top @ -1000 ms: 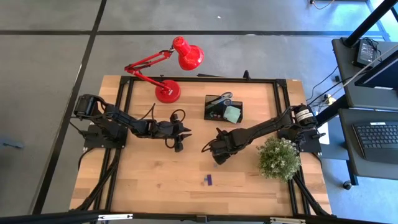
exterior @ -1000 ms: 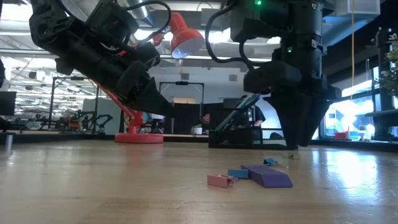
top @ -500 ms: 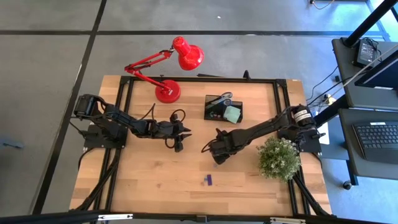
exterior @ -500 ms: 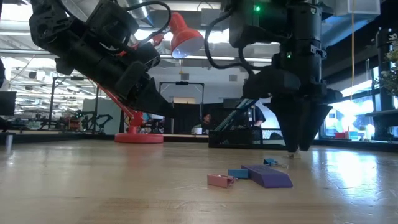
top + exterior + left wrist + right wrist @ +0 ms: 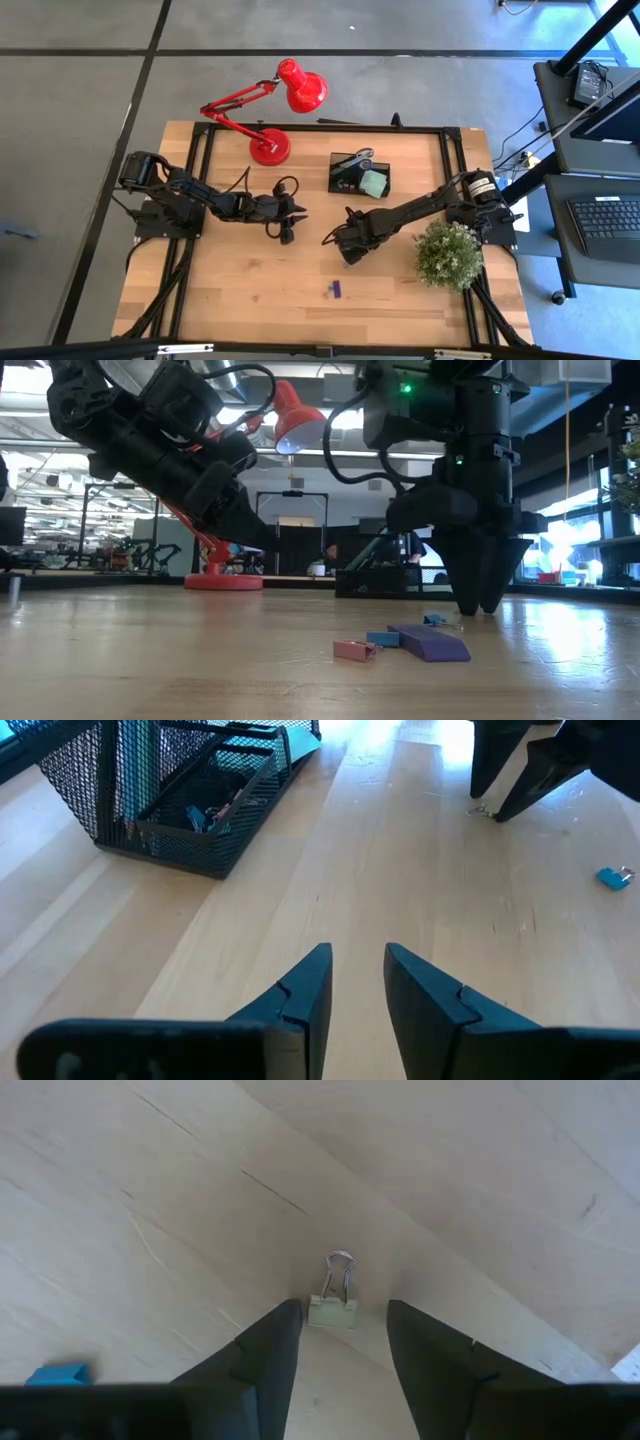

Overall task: Pick and place office supplies into organizer
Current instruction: Put the light brown binder clip into the black desk organizer

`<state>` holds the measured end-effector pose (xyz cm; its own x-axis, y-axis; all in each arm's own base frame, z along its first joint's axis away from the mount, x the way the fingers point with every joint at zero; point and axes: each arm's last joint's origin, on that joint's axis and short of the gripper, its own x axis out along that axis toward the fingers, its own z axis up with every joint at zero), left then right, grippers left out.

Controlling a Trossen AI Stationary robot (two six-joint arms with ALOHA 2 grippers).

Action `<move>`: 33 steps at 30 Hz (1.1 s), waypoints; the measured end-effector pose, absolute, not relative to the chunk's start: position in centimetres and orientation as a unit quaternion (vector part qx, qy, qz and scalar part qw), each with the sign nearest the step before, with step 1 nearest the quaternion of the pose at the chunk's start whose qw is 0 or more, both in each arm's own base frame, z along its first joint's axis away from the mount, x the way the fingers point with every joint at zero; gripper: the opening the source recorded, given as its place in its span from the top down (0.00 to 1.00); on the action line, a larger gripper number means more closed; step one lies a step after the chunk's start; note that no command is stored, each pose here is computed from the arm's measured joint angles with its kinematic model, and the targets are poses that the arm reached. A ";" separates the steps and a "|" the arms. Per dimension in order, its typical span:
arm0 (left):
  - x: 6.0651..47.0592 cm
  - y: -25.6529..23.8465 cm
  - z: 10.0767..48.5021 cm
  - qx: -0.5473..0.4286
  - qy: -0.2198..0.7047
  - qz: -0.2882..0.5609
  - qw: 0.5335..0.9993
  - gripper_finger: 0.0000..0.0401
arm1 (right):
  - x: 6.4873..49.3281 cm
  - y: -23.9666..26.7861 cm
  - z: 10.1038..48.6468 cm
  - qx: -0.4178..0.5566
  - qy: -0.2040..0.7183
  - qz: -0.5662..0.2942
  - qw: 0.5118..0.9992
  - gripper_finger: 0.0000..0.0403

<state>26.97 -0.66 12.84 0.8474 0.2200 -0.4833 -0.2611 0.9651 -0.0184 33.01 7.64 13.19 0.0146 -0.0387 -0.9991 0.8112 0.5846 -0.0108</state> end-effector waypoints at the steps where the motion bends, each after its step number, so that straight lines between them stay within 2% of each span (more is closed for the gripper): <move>1: 27.0 -0.7 12.8 -0.041 0.248 0.125 0.960 0.78 | 33.0 7.6 13.2 0.313 0.619 -0.332 0.640 0.60; 8: 26.9 -0.7 12.7 -0.043 0.253 0.126 0.958 0.78 | 33.0 7.7 13.1 0.313 0.619 -0.331 0.640 0.63; 16: 26.8 -0.7 12.6 -0.042 0.259 0.127 0.957 0.78 | 33.1 7.7 13.0 0.315 0.619 -0.328 0.640 0.78; 21: 26.8 -0.6 12.6 -0.043 0.259 0.127 0.957 0.78 | 33.1 7.7 13.0 0.314 0.620 -0.327 0.640 0.83; 33: 26.8 -0.7 12.6 -0.043 0.259 0.127 0.957 0.78 | 33.6 7.8 14.2 0.258 0.643 -0.300 0.656 0.84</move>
